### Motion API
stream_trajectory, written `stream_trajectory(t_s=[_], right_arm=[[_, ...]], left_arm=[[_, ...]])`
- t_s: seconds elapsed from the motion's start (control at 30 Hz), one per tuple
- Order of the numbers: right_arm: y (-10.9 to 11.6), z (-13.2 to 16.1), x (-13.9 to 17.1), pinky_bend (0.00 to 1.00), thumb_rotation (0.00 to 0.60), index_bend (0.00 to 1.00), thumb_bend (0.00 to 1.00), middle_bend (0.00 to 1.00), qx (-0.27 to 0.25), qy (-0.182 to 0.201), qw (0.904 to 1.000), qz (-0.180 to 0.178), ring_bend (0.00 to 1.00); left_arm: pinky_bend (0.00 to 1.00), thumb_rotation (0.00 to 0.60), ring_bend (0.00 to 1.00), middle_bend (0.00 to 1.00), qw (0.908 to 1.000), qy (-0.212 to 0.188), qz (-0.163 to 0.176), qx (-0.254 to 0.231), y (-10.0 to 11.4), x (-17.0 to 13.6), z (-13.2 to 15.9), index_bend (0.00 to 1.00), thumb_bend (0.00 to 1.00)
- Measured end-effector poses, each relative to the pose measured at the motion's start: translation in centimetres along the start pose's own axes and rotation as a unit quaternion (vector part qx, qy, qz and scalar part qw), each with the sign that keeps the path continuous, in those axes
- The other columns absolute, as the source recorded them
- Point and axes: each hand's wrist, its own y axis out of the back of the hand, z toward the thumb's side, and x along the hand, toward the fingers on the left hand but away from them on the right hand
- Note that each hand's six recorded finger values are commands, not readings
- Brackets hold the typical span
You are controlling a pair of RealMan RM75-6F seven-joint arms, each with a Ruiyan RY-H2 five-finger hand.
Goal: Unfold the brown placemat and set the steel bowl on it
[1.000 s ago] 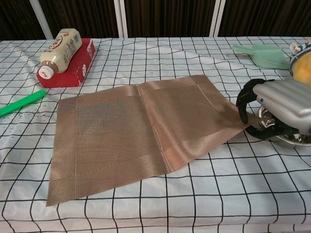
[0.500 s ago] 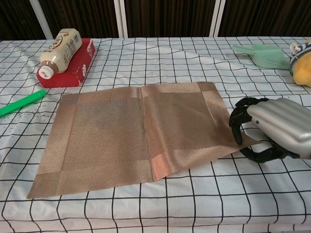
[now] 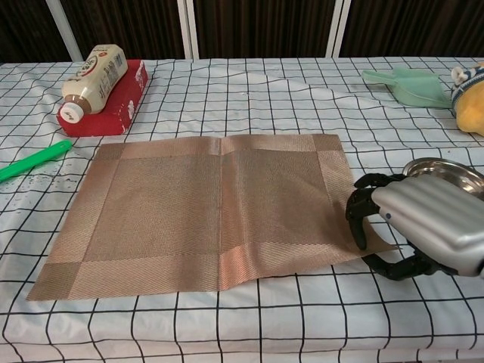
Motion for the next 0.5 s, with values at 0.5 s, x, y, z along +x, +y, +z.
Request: stream_trajectory(t_s=[0.5], right_arm=[[-0.12, 0.57, 0.65, 0.19, 0.600, 0.68, 0.46, 0.30, 0.002, 0.003, 1.0000, 0.001, 0.12]], left_arm=[[0.00, 0.600, 0.00, 0.04, 1.0000, 0.000, 0.000, 0.000, 0.04, -0.07, 0.02, 0.11, 0.06]])
